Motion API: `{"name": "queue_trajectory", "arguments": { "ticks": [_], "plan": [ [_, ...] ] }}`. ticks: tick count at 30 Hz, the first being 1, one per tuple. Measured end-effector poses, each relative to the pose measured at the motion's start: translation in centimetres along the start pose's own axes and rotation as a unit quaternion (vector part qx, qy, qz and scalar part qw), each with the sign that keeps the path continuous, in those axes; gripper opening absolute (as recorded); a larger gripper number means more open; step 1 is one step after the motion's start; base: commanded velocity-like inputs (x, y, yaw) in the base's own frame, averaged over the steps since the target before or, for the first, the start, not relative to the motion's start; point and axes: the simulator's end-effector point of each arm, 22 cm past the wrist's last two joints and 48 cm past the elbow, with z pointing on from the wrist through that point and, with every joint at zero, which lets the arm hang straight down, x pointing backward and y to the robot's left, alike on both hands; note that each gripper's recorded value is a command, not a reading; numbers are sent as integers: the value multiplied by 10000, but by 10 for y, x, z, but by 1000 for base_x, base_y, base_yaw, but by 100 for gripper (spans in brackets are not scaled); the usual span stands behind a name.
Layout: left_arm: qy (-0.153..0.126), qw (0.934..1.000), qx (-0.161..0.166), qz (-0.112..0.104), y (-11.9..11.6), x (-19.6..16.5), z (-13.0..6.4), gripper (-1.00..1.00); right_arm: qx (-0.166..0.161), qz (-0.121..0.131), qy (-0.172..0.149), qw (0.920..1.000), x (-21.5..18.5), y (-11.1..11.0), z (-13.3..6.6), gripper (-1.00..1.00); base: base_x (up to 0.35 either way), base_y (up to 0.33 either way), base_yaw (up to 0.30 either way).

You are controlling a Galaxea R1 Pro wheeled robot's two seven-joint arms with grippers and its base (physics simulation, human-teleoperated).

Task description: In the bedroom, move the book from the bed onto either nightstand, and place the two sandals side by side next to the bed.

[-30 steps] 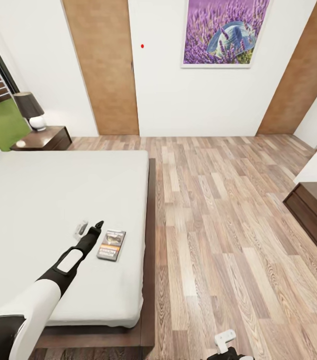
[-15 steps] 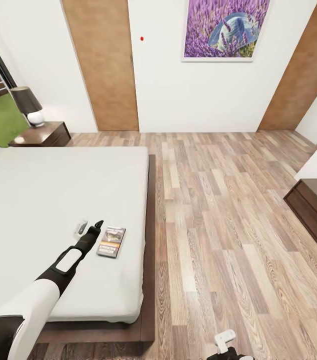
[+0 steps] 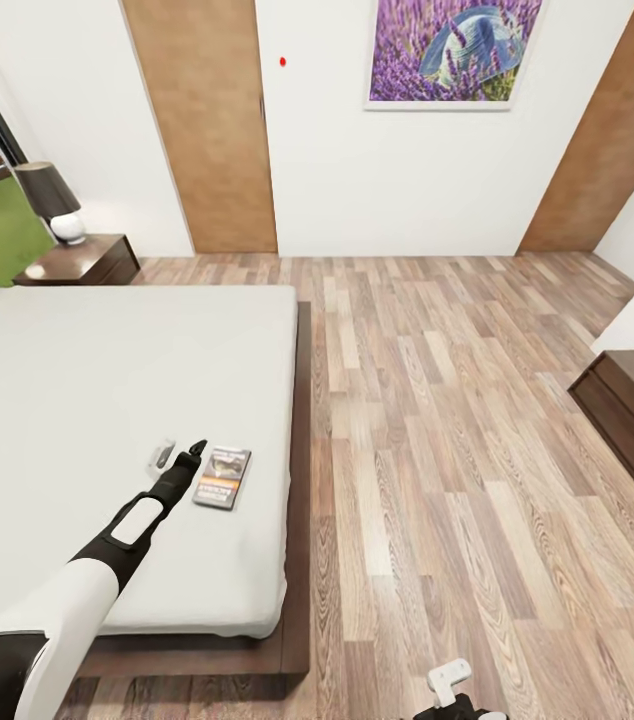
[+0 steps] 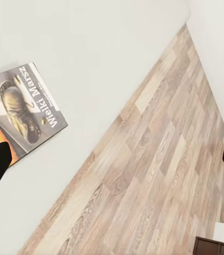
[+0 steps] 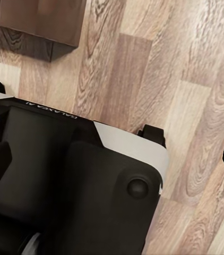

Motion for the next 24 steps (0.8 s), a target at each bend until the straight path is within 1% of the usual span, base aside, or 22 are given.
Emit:
{"name": "queue_trajectory", "arguments": {
  "ticks": [6, 13, 18, 24],
  "plan": [
    [17, 10000, 43, -7, 2, 3, 2, 100, -14, 5, 47, 10000, 4, 1, 2, 100, 0, 0, 0],
    [-16, 9999, 154, -12, -4, 1, 5, 100, -30, 13, 103, 9999, 9, 2, 4, 100, 0, 0, 0],
    [-15, 9999, 157, -14, -2, 1, 7, 100, -39, 21, 142, 9999, 13, 2, 6, 100, 0, 0, 0],
    [-55, 9997, 240, 0, -8, -2, 9, 100, -49, 30, 188, 9998, 17, 3, 7, 100, 0, 0, 0]
  ]
}}
